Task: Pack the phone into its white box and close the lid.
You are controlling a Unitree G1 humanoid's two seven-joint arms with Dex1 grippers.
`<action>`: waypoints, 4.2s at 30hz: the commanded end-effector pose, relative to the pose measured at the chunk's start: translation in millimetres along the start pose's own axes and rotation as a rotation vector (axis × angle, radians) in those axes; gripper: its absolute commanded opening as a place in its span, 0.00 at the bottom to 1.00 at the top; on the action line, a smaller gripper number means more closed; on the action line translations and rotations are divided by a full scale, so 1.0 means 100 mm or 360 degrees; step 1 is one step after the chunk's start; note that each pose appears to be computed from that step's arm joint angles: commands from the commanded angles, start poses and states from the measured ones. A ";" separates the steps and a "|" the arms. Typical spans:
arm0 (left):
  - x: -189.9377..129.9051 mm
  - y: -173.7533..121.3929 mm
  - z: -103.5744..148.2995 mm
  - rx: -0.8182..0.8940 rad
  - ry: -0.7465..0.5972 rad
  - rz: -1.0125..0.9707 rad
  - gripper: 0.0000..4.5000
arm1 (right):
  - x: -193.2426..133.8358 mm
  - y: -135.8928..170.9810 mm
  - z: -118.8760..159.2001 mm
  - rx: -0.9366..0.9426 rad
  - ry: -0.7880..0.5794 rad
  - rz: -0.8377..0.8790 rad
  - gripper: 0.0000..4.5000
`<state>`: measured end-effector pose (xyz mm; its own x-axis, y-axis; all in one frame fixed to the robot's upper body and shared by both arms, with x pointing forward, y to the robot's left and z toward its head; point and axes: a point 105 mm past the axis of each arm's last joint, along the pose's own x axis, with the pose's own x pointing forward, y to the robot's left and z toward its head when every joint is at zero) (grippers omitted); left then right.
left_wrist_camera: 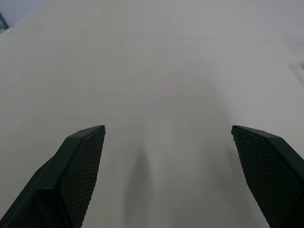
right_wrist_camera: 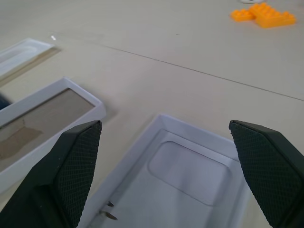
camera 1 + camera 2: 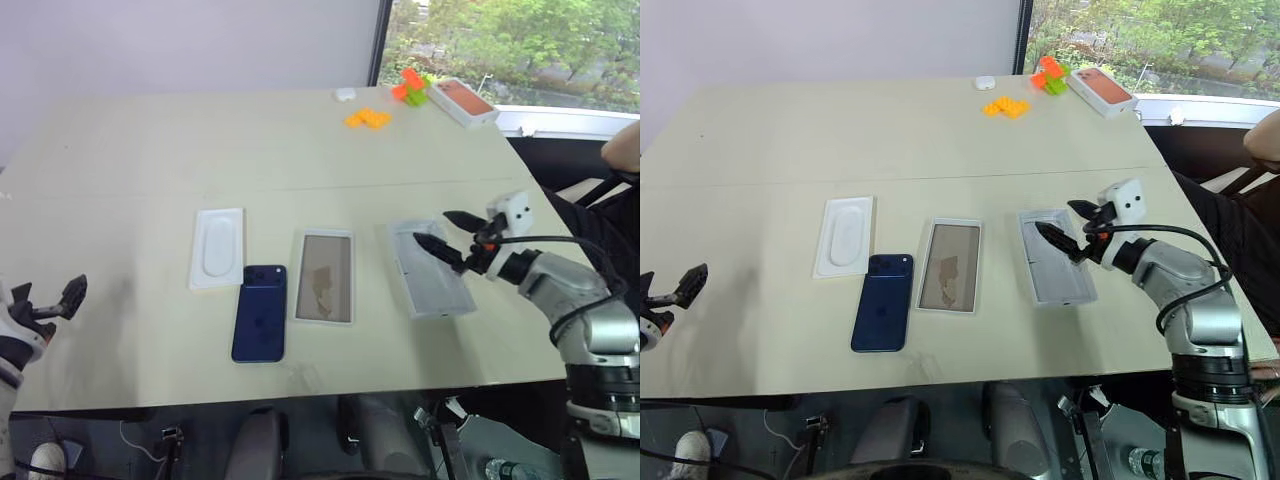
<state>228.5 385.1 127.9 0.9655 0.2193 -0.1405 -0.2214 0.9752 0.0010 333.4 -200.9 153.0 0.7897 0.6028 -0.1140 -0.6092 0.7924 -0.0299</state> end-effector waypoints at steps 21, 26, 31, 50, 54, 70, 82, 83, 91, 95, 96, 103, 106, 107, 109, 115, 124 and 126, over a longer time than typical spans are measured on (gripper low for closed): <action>0.11 -0.87 0.05 -0.0161 -0.0054 -0.0383 1.00 | 0.22 0.53 0.30 -0.0235 -0.0057 0.0307 1.00; 0.06 -1.27 -0.07 -0.0299 0.0184 -0.0636 1.00 | 0.25 0.85 0.35 -0.0316 -0.0061 0.0503 1.00; 0.00 -1.58 -0.23 -0.0374 0.0406 -0.0772 1.00 | 0.24 1.08 0.38 -0.0342 -0.0078 0.0626 1.00; 0.17 -1.84 -0.34 -0.0987 0.0546 -0.0692 0.70 | 0.17 1.05 0.25 -0.0392 -0.0012 0.0572 1.00; 0.13 -1.80 -0.29 -0.1148 0.0483 -0.0690 0.21 | 0.16 1.06 0.22 -0.0395 0.0007 0.0584 1.00; -0.07 -1.65 0.04 -0.1535 0.0168 -0.0761 0.01 | 0.16 1.04 0.23 -0.0442 0.0036 0.0618 1.00; -0.54 -2.56 0.11 -0.1253 0.0543 -0.1408 0.01 | -0.03 0.83 0.19 -0.0519 0.0157 0.0583 1.00; -0.56 -2.63 0.08 -0.1224 0.0585 -0.1429 0.01 | -0.04 0.82 0.19 -0.0519 0.0160 0.0575 1.00; -0.53 -2.78 -0.09 -0.1131 0.0773 -0.1304 0.01 | -0.08 0.81 0.18 -0.0521 0.0164 0.0539 1.00; -0.53 -2.79 -0.12 -0.1081 0.0835 -0.1248 0.01 | -0.08 0.80 0.19 -0.0519 0.0159 0.0533 1.00; -0.53 -2.80 -0.12 -0.1079 0.0846 -0.1242 0.01 | -0.07 0.80 0.19 -0.0519 0.0158 0.0532 1.00; -0.52 -2.85 -0.06 -0.1077 0.0862 -0.1221 0.01 | -0.05 0.81 0.19 -0.0518 0.0152 0.0538 1.00; -0.53 -2.88 -0.05 -0.1089 0.0881 -0.1232 0.01 | -0.04 0.82 0.20 -0.0518 0.0148 0.0547 1.00; -0.54 -2.89 -0.04 -0.1090 0.0889 -0.1238 0.01 | -0.03 0.82 0.20 -0.0518 0.0146 0.0550 1.00; -0.55 -2.91 -0.04 -0.1078 0.0903 -0.1251 0.01 | -0.03 0.83 0.20 -0.0519 0.0145 0.0553 1.00; -0.58 -2.97 -0.06 -0.1045 0.0964 -0.1273 0.01 | -0.01 0.83 0.21 -0.0521 0.0145 0.0559 1.00; -0.59 -3.01 -0.07 -0.1062 0.1006 -0.1243 0.01 | -0.02 0.83 0.21 -0.0526 0.0152 0.0574 1.00; -0.60 -3.02 -0.08 -0.1068 0.1016 -0.1231 0.01 | -0.02 0.84 0.21 -0.0528 0.0155 0.0578 1.00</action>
<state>240.9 83.3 117.0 0.6782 -0.6312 -0.3762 0.1397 0.6134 -0.7773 283.3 -137.1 161.1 0.5275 0.7973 -0.2932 -0.8472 0.4681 -0.2513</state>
